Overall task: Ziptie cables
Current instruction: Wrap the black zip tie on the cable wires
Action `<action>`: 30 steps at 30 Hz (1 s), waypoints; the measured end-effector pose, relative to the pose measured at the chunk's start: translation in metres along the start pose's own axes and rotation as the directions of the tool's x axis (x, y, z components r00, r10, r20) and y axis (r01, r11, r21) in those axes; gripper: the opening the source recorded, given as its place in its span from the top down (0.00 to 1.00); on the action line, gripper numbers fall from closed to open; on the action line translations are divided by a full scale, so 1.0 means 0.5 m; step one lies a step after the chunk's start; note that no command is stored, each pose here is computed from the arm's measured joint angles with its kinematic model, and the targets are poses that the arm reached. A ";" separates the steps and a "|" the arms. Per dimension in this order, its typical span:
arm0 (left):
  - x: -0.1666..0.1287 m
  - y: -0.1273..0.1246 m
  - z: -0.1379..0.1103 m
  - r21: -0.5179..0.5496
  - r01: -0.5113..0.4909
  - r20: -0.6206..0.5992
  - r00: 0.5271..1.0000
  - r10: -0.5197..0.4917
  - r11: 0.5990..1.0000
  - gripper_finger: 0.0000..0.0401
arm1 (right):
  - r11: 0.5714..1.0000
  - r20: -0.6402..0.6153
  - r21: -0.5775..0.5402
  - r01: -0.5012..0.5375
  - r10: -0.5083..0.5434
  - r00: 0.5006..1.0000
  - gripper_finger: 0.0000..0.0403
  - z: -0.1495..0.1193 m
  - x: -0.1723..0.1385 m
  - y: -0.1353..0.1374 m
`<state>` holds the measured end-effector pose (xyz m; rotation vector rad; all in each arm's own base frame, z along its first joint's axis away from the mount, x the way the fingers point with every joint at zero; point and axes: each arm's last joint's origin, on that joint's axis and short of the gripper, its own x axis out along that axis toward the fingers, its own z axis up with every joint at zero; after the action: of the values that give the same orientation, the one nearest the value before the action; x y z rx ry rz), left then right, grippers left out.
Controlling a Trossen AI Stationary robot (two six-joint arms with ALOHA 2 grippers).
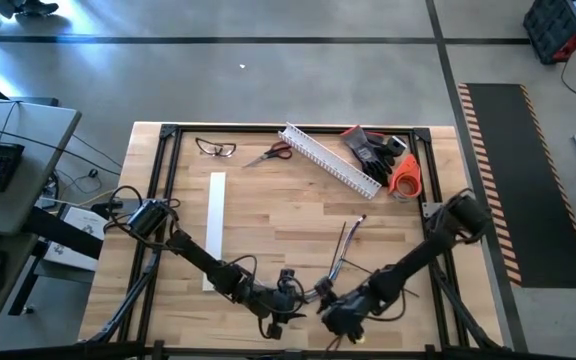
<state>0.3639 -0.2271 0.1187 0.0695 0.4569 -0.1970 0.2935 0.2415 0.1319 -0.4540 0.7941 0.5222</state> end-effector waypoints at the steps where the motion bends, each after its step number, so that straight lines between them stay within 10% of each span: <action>1: 0.000 0.000 0.000 -0.004 0.000 -0.001 1.000 0.000 1.000 0.67 | 1.000 -0.030 -0.010 0.003 -0.003 1.000 0.68 -0.003 0.004 -0.007; 7: -0.001 -0.004 -0.001 -0.017 0.006 -0.002 1.000 -0.006 1.000 0.67 | 0.995 -0.087 -0.053 -0.083 0.079 0.993 0.62 -0.022 0.032 -0.025; 15: -0.001 -0.004 -0.001 -0.026 0.007 -0.002 1.000 -0.007 1.000 0.67 | 0.993 -0.127 -0.044 -0.107 0.101 0.987 0.94 -0.039 0.055 -0.026; 30: 0.003 0.000 0.013 -0.016 0.025 0.027 0.999 -0.024 1.000 0.67 | 0.981 -0.061 0.004 0.193 -0.192 0.979 1.00 -0.021 -0.031 0.052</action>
<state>0.3682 -0.2279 0.1240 0.0452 0.4331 -0.2181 0.2634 0.2520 0.1323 -0.5337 0.8007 0.3258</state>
